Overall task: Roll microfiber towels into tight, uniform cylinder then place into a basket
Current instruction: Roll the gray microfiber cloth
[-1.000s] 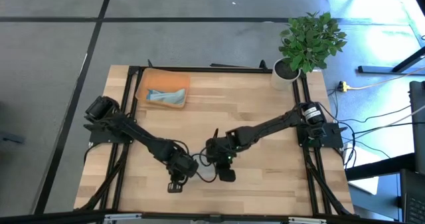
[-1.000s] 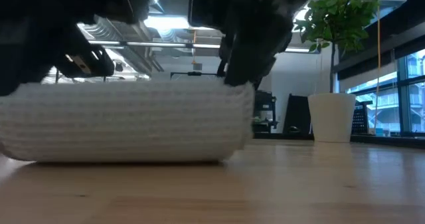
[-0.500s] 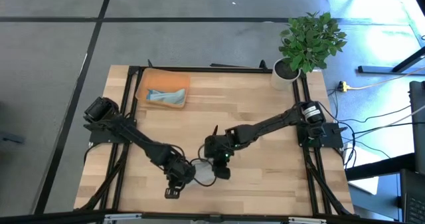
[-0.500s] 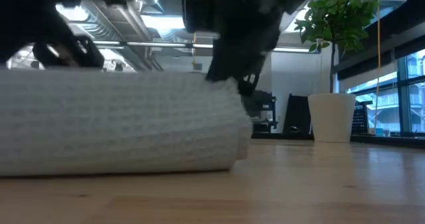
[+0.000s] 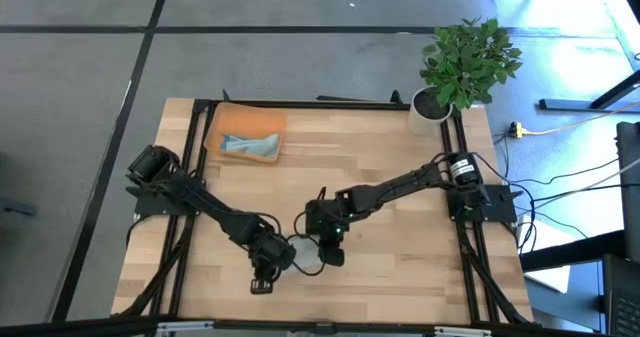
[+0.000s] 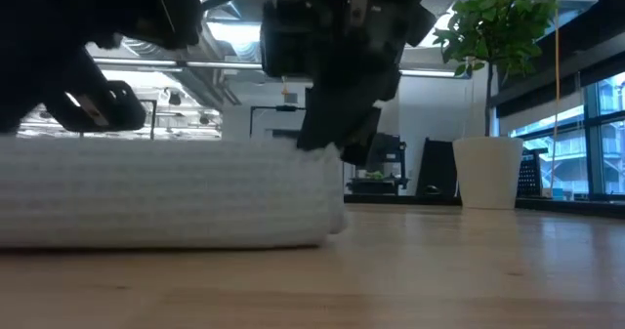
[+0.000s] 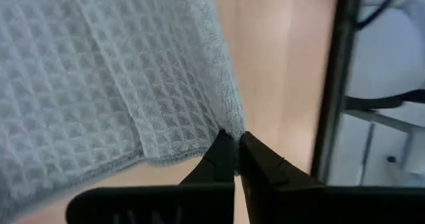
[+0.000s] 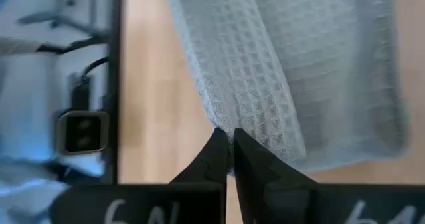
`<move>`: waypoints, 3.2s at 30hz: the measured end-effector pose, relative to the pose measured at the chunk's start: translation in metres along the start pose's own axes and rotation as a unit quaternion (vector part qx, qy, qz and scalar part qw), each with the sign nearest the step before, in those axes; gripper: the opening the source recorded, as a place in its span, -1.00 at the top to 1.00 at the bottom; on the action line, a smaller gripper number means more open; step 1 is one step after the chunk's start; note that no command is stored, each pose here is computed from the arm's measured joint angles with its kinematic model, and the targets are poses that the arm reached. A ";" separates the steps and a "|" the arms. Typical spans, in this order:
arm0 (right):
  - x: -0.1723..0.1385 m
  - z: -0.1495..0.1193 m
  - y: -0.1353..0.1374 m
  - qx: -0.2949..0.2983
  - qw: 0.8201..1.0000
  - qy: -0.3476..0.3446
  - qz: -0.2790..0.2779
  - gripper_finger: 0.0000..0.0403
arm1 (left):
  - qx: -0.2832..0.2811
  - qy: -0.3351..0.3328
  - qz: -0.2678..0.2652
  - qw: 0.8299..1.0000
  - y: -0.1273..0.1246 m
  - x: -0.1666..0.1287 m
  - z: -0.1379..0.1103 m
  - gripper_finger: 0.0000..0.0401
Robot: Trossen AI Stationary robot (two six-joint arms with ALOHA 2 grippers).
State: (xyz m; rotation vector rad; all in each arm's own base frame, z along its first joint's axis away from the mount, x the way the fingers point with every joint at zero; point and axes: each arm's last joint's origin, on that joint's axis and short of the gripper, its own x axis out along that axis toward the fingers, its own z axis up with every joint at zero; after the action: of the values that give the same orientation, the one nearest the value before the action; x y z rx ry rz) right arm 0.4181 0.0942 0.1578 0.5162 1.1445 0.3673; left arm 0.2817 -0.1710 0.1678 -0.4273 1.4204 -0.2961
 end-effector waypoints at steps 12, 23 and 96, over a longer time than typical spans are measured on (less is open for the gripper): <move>0.007 -0.006 0.021 -0.013 0.999 0.012 0.042 0.94 | 0.079 0.004 -0.098 0.992 -0.020 0.002 -0.001 1.00; 0.000 0.004 0.007 0.016 0.999 -0.036 -0.004 0.94 | 0.088 0.004 -0.107 0.990 -0.021 0.002 0.001 1.00; 0.012 -0.014 0.033 -0.005 0.999 0.027 0.040 0.94 | -0.132 -0.100 0.210 0.963 0.028 -0.018 0.002 1.00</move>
State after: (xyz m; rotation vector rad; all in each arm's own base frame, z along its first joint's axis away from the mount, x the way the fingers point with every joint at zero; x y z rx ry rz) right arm 0.4090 0.1308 0.1627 0.5461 1.1750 0.4583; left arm 0.2798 -0.1384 0.1709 -0.3492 1.3164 0.2781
